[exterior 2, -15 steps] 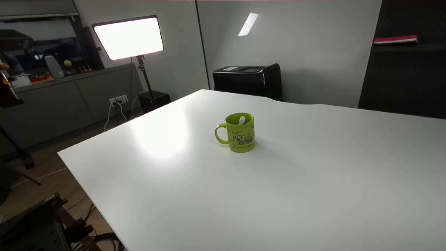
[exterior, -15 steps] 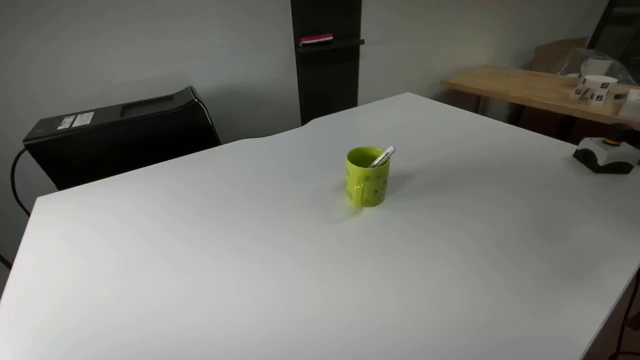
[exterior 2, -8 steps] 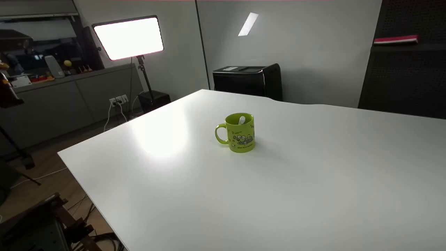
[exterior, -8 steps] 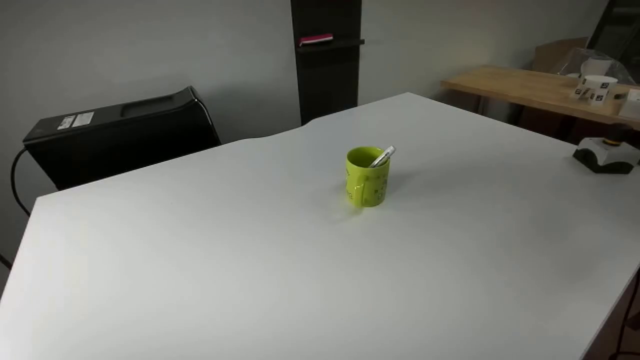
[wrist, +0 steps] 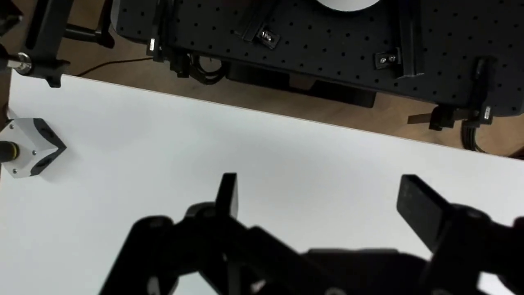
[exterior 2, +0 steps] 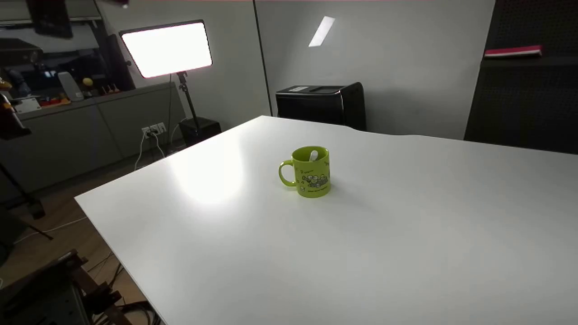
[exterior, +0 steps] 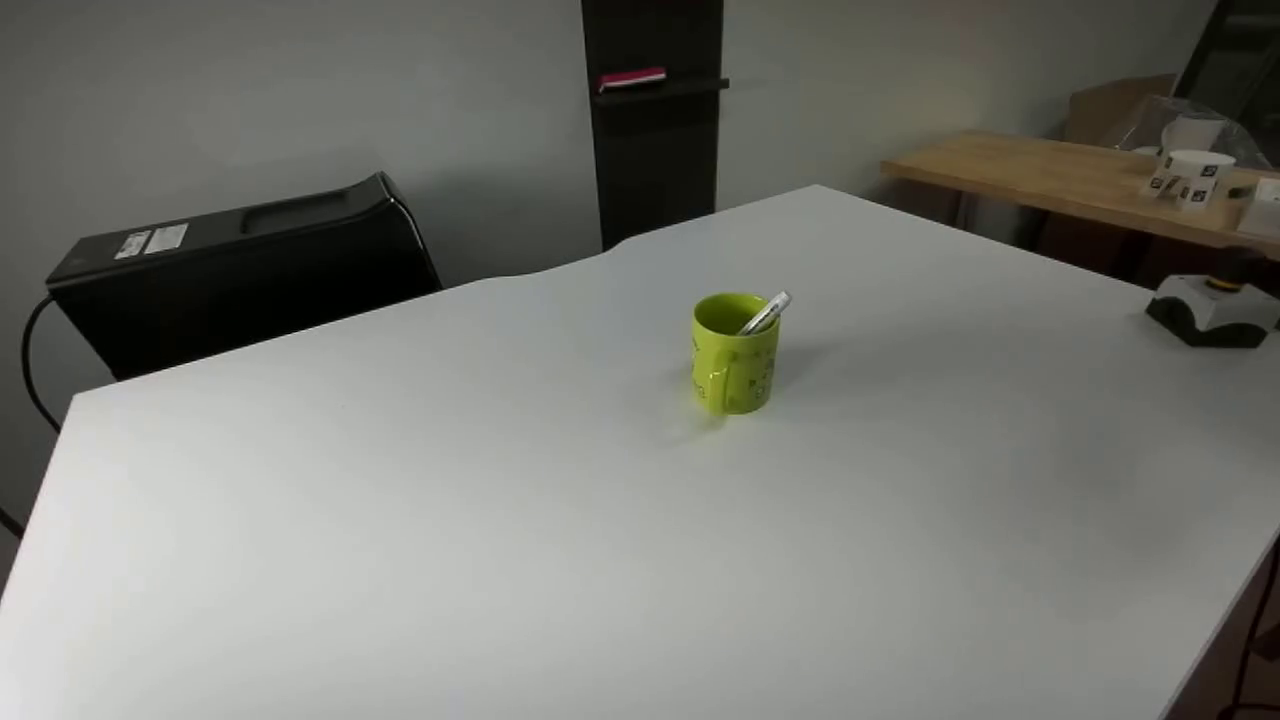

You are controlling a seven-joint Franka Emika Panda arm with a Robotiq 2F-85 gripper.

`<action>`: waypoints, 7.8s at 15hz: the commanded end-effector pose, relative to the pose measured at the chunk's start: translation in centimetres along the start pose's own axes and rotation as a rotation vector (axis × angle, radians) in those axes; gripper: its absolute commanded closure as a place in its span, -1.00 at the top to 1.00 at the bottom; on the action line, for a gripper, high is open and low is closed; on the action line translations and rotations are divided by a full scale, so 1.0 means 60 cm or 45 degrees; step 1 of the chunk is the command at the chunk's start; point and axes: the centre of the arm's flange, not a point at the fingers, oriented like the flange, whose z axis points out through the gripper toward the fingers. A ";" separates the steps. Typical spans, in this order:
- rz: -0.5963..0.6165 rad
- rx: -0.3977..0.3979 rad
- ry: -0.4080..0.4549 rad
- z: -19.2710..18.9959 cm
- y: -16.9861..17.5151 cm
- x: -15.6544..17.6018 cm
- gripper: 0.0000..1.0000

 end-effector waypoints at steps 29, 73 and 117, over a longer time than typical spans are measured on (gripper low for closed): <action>0.163 0.171 0.211 0.111 0.152 0.186 1.00; -0.101 0.061 0.330 0.346 0.025 0.430 1.00; 0.356 0.074 0.434 0.259 0.090 0.524 1.00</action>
